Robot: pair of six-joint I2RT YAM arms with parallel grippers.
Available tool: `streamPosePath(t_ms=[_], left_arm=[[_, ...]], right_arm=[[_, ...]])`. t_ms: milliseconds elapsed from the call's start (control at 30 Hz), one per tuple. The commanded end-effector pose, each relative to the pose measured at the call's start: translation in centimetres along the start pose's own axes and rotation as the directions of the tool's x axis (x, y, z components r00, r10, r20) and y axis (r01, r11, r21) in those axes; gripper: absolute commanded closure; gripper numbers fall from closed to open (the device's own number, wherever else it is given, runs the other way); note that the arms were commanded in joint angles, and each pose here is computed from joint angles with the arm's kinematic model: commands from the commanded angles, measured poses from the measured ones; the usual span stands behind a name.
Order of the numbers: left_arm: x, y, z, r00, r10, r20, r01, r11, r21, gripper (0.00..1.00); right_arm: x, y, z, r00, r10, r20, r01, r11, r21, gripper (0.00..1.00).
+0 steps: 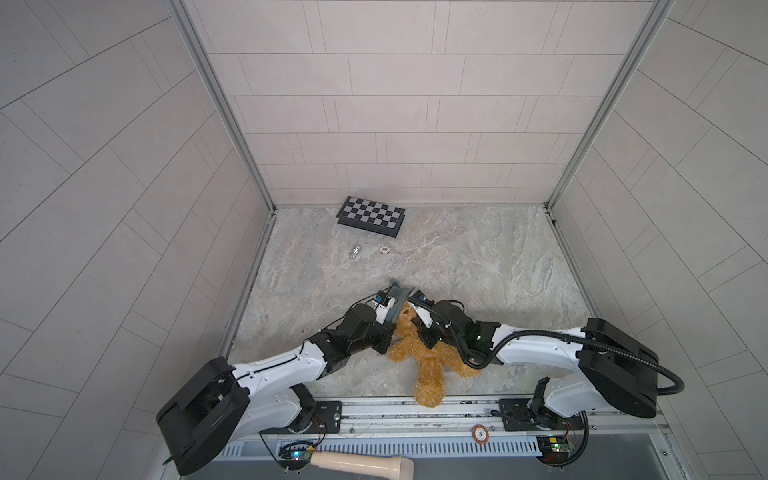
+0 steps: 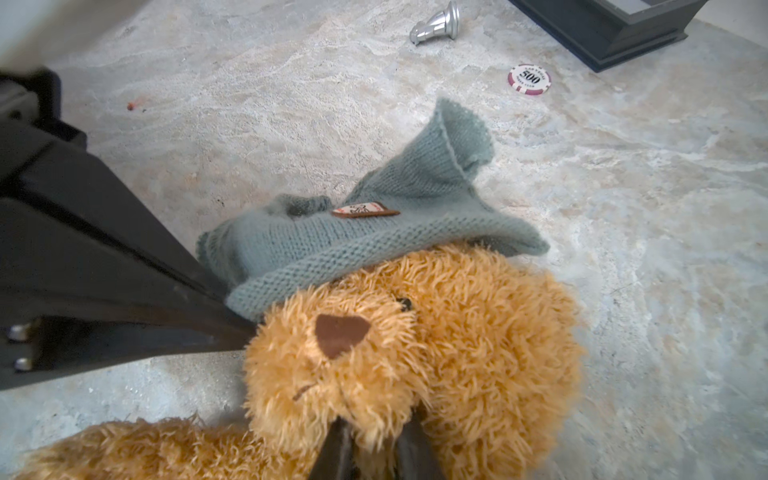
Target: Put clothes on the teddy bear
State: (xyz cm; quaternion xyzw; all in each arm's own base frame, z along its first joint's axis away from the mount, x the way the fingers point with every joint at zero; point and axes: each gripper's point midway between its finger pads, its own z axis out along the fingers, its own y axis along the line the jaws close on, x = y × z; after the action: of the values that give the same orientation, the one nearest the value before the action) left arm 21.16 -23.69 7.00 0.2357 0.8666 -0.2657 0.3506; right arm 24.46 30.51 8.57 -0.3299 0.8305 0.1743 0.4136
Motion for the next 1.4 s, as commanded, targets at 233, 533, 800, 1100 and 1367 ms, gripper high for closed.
streamPosePath(t_ms=[233,533,800,1100,1367], left_arm=[[0.0,-1.3,-0.2,0.999,-0.023,-0.023,0.024,0.999,0.044,1.00],[-0.5,-1.6,0.0,0.996,-0.092,-0.012,0.093,0.994,0.060,0.97],[-2.2,-2.4,-1.2,0.989,-0.146,0.009,0.144,0.985,0.095,0.56],[-5.0,-0.8,-4.6,0.952,-0.304,0.026,0.297,0.943,0.153,0.46],[-6.0,8.6,-4.6,0.798,-0.603,0.018,0.603,0.798,-0.011,0.76]], right_arm=[[3.0,-0.6,0.8,0.997,0.002,-0.081,-0.002,1.000,-0.001,1.00],[2.9,-0.3,0.3,0.998,0.000,-0.063,-0.002,1.000,-0.026,1.00],[3.1,0.2,-0.4,0.997,-0.038,-0.064,0.034,0.997,-0.064,1.00],[3.5,0.0,-0.1,0.996,-0.044,-0.075,0.040,0.997,-0.062,1.00],[3.7,0.0,0.1,0.996,-0.048,-0.078,0.042,0.996,-0.074,1.00]])
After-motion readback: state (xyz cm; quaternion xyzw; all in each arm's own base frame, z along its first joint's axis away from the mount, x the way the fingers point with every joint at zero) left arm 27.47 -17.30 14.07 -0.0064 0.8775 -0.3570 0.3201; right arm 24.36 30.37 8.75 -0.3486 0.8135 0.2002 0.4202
